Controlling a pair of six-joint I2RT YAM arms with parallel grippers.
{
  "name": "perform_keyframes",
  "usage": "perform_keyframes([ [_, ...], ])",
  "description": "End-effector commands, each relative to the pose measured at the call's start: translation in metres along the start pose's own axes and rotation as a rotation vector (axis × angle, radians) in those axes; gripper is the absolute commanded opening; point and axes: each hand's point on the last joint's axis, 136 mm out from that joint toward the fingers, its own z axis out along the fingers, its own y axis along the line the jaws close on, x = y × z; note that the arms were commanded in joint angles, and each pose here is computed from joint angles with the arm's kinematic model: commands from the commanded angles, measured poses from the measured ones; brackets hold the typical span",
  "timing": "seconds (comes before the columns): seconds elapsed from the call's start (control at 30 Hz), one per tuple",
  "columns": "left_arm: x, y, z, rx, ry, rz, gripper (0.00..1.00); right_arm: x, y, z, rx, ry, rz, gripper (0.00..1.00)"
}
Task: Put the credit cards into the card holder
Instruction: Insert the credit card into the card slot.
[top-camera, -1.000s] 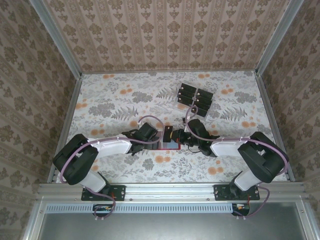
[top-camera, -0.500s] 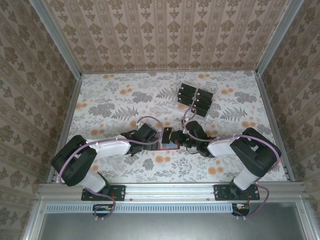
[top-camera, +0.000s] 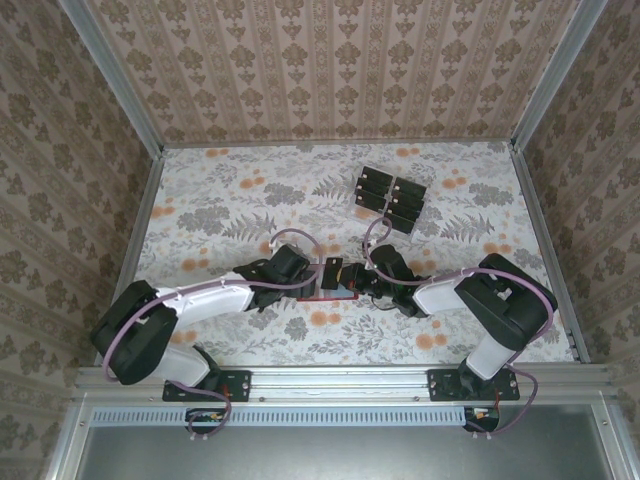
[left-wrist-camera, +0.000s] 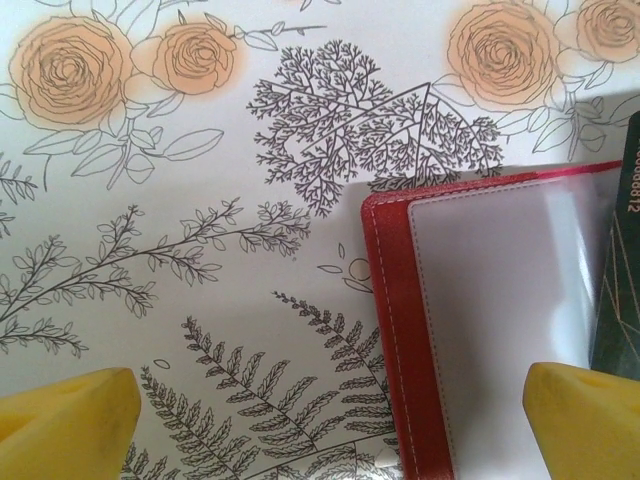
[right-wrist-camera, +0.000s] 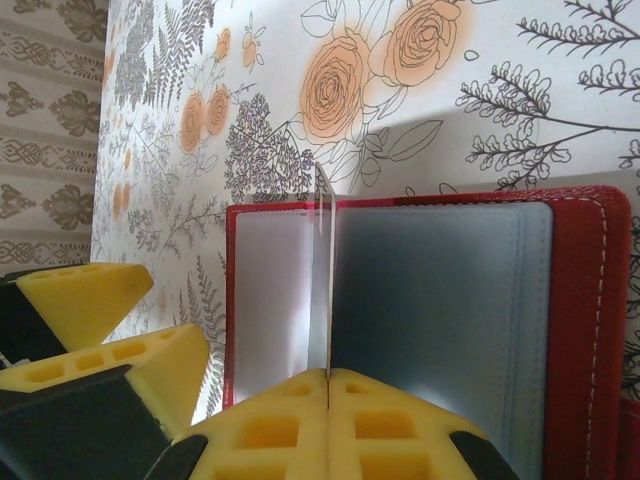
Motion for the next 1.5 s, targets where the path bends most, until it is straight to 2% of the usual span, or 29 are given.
perform_keyframes([
  [0.0, 0.016, 0.012, -0.001, -0.026, 0.043, -0.001, 1.00, 0.006, -0.004, 0.001, 0.002, 0.006, 0.006, 0.00],
  [0.57, 0.052, 0.027, 0.013, -0.055, 0.118, -0.023, 1.00, 0.012, 0.003, 0.005, -0.048, 0.044, 0.003, 0.00],
  [0.9, 0.056, 0.029, 0.015, -0.061, 0.123, -0.031, 1.00, 0.017, 0.006, 0.010, -0.076, 0.073, 0.011, 0.00],
  [1.47, 0.055, 0.029, 0.016, -0.061, 0.118, -0.031, 1.00, 0.030, -0.013, 0.001, -0.018, 0.092, 0.030, 0.00],
])
